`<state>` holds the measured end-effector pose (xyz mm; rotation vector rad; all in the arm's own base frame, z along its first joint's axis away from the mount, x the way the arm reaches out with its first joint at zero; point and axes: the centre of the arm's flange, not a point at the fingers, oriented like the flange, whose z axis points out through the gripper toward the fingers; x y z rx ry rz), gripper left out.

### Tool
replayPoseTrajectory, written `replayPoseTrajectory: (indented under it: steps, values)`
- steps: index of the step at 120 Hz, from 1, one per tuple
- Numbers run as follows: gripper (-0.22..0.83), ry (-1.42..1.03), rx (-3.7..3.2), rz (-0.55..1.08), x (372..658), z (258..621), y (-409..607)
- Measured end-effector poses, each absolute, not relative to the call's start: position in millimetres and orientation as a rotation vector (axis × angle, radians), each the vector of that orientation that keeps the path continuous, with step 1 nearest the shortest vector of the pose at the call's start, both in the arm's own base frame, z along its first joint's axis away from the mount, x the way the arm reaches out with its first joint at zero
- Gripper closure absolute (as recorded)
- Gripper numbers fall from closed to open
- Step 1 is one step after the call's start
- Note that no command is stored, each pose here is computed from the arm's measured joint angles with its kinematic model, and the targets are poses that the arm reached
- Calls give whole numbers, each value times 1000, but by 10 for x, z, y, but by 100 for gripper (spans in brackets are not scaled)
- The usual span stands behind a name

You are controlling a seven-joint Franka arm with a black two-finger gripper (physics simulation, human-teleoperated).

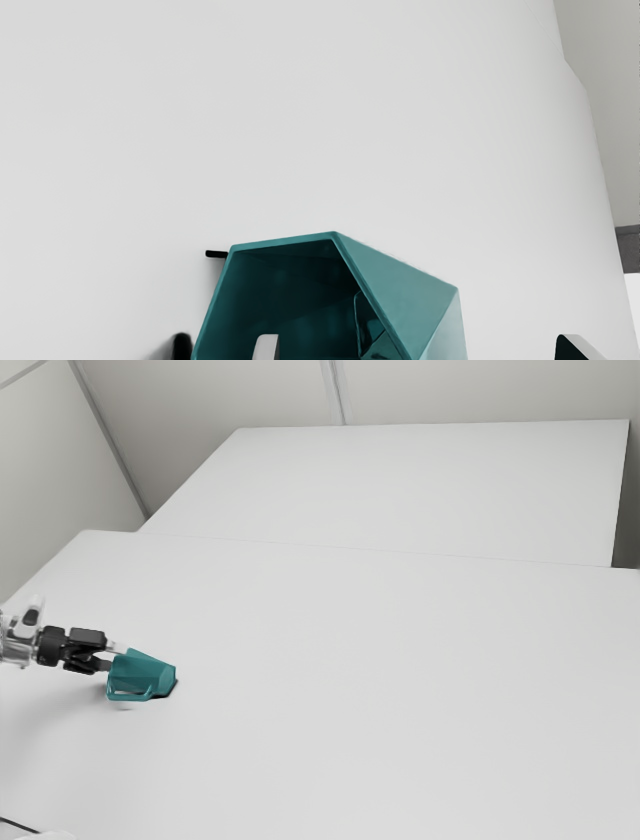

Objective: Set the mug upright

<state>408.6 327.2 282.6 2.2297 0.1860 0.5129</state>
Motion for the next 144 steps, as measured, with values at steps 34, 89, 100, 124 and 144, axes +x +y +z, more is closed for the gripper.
replayPoseTrajectory:
  steps: [34, 89, 100, 124, 144]
  values:
    - [0, 159, 2223, 494, 4188, 2770, 3131]
    - [43, 153, 2210, 488, 4222, 2731, 3071]
    - [55, 153, 2209, 489, 4222, 2732, 3071]
    - [67, 129, 2214, 497, 4273, 2797, 3021]
    - [73, 55, 2229, 515, 4419, 3024, 2847]
